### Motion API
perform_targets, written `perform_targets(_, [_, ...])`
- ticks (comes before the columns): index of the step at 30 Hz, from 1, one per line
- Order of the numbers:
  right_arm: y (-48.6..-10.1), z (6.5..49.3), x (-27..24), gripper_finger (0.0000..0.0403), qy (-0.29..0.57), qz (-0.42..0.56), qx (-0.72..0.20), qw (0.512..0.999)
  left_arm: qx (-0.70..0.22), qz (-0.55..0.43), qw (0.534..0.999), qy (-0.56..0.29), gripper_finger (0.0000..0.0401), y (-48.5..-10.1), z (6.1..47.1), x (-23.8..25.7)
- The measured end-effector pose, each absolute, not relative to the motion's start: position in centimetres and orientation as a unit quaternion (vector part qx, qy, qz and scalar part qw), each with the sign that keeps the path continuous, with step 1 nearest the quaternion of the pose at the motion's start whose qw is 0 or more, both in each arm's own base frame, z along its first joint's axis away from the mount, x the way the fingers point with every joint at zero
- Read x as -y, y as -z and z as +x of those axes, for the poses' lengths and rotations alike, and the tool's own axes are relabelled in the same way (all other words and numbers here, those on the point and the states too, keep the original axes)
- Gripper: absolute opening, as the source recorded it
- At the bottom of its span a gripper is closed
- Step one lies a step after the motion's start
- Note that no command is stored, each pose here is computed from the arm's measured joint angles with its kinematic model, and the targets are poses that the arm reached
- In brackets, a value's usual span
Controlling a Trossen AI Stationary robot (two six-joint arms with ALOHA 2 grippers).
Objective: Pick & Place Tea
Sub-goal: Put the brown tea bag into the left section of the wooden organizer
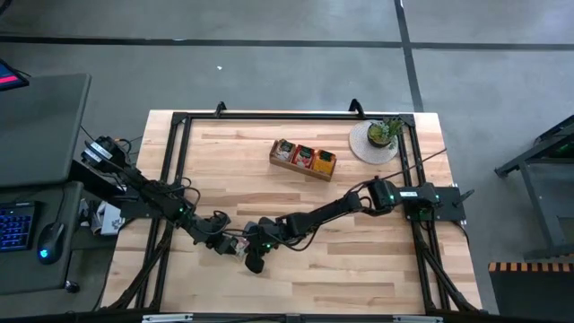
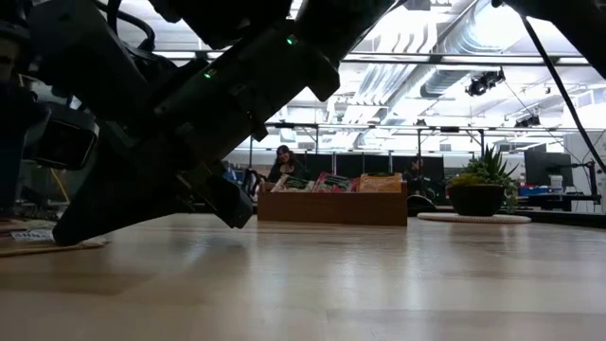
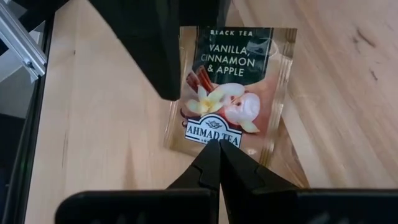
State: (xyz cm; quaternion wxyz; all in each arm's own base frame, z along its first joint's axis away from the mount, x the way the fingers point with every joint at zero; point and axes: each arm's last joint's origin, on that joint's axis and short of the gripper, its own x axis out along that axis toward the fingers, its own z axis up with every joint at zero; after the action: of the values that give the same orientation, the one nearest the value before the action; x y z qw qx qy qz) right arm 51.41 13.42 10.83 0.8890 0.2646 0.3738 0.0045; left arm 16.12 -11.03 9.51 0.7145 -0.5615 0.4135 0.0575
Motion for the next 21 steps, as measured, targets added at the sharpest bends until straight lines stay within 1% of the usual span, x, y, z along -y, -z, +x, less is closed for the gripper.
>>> perform_targets(3, [-10.85, 51.42, -13.42, 0.0000, -0.006, 0.265, -0.374, 0.889, -0.413, -0.561, 0.715, -0.059, 0.0101, -9.50, 16.12, 11.01])
perform_targets(7, [-10.85, 51.40, -13.48, 0.0000, -0.013, 0.266, -0.377, 0.887, -0.410, -0.558, 0.719, -0.060, 0.0020, -9.49, 16.13, 11.00])
perform_targets(8, [-10.86, 51.40, -13.49, 0.0000, -0.015, 0.264, -0.377, 0.888, -0.409, -0.558, 0.720, -0.061, 0.0011, -9.50, 16.13, 11.00])
perform_targets(11, [-10.86, 51.39, -13.54, 0.0000, -0.018, 0.261, -0.378, 0.888, -0.406, -0.556, 0.722, -0.062, 0.0012, -9.50, 16.14, 10.98])
perform_targets(17, [-10.93, 51.37, -13.58, 0.0000, -0.034, 0.267, -0.384, 0.884, -0.406, -0.554, 0.724, -0.063, 0.0002, -9.48, 16.13, 10.96])
perform_targets(21, [-11.78, 50.97, -13.56, 0.0000, -0.034, 0.258, -0.398, 0.880, -0.401, -0.552, 0.728, -0.067, 0.0001, -9.48, 16.15, 10.92])
